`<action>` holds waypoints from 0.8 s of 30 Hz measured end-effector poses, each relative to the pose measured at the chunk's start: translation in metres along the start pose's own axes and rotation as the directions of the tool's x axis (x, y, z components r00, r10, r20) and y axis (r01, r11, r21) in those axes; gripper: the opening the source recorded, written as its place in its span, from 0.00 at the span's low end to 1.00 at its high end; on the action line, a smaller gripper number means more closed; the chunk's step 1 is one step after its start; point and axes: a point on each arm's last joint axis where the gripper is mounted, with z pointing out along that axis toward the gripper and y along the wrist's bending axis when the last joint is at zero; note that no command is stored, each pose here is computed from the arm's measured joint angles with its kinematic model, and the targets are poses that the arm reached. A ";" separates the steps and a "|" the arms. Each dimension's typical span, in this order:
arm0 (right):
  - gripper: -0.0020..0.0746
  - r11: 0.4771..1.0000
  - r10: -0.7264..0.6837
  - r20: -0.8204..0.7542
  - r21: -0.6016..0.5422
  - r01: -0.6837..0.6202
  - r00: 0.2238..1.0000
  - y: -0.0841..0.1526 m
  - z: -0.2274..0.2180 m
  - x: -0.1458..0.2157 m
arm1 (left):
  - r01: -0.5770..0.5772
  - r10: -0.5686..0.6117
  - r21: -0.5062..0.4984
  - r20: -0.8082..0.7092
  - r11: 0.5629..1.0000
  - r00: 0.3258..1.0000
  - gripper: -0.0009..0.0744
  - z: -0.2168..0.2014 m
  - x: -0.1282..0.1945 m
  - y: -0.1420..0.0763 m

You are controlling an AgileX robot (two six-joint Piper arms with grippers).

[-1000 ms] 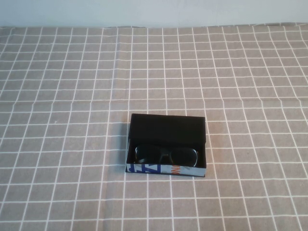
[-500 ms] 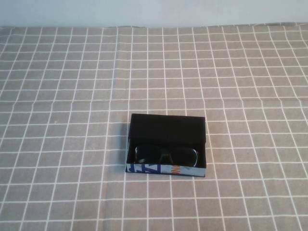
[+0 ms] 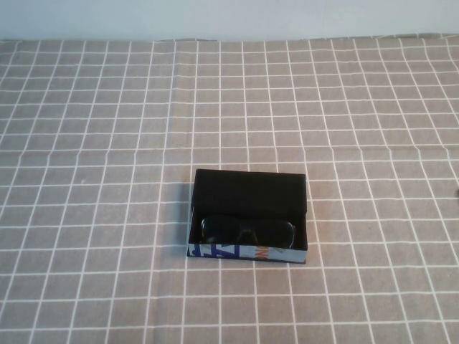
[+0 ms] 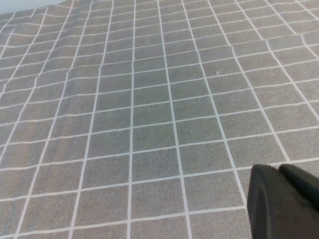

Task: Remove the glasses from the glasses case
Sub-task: Pick up the glasses from the glasses case

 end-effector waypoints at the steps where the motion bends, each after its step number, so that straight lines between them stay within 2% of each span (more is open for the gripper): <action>1: 0.00 0.999 -0.011 -0.030 -0.043 0.009 0.999 -0.002 0.009 -0.002 | 0.000 0.000 0.000 0.000 1.000 1.000 0.01 0.000 0.000 0.000; 5: 0.00 0.979 -0.082 -0.146 -0.195 0.053 0.986 -0.006 0.043 -0.009 | 0.000 0.000 0.000 0.000 1.000 1.000 0.01 0.000 0.000 0.000; 10: 0.00 0.929 -0.233 -0.241 -0.342 0.142 0.942 -0.002 0.087 -0.023 | 0.000 0.000 0.000 0.000 1.000 1.000 0.01 0.000 0.000 0.000; 19: 0.00 0.830 -0.453 -0.266 -0.473 0.294 0.851 0.016 0.166 -0.059 | 0.000 0.000 0.000 0.000 1.000 1.000 0.01 0.000 0.000 0.000; 24: 0.00 0.791 -0.507 -0.320 -0.541 0.285 0.801 0.024 0.213 -0.063 | 0.000 0.000 0.000 0.000 1.000 1.000 0.01 0.000 0.000 0.000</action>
